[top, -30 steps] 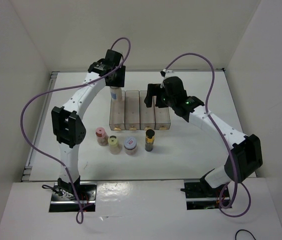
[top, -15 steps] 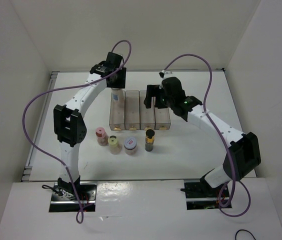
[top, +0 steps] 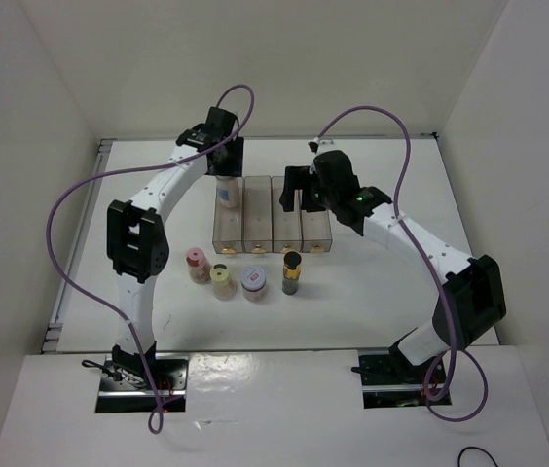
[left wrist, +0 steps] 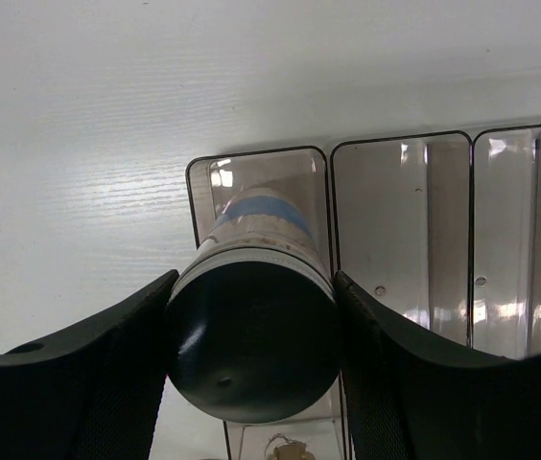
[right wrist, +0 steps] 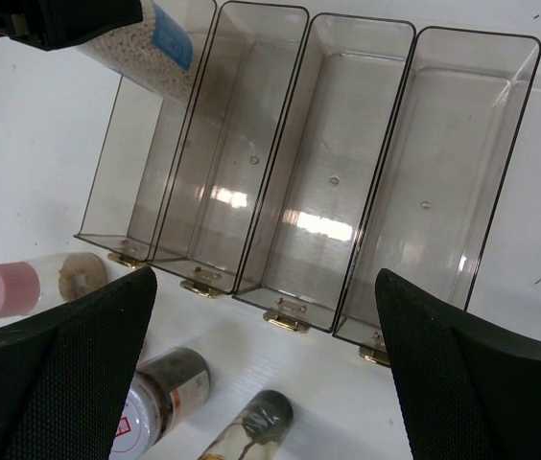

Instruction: Organize the condiment bottles

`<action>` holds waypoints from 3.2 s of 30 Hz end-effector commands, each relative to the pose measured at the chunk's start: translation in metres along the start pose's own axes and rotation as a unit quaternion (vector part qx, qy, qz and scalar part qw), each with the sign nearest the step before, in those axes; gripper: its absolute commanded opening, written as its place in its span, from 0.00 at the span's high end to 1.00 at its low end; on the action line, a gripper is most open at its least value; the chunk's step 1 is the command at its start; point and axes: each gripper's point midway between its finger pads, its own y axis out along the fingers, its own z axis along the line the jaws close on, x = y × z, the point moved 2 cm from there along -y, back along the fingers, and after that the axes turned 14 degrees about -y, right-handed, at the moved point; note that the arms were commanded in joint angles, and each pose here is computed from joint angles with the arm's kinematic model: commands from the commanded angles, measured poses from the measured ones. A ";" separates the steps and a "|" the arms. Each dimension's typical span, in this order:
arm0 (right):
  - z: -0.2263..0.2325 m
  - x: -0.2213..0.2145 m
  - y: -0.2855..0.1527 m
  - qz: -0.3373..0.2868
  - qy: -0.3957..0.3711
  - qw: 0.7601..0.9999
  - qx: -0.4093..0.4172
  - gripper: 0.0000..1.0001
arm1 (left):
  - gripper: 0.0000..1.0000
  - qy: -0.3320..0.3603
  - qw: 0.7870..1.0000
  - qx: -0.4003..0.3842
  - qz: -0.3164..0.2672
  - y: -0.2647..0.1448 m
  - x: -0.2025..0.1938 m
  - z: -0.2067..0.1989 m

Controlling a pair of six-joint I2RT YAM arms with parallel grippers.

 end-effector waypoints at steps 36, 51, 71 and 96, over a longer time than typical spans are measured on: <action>0.005 0.007 -0.016 -0.019 0.010 1.000 0.021 0.01 | 0.00 -0.061 0.994 -0.021 -0.083 -0.168 -0.015 0.046; 0.010 0.008 -0.015 -0.018 0.007 0.999 0.030 0.01 | 0.00 -0.083 0.993 0.026 0.077 -0.138 -0.144 0.103; 0.009 0.003 -0.009 -0.009 0.011 1.000 0.024 0.01 | 0.18 -0.062 0.989 0.057 0.122 -0.114 -0.182 0.103; 0.002 0.014 -0.008 -0.022 0.012 1.000 0.000 0.01 | 0.70 -0.024 0.998 0.026 0.057 -0.180 -0.105 0.084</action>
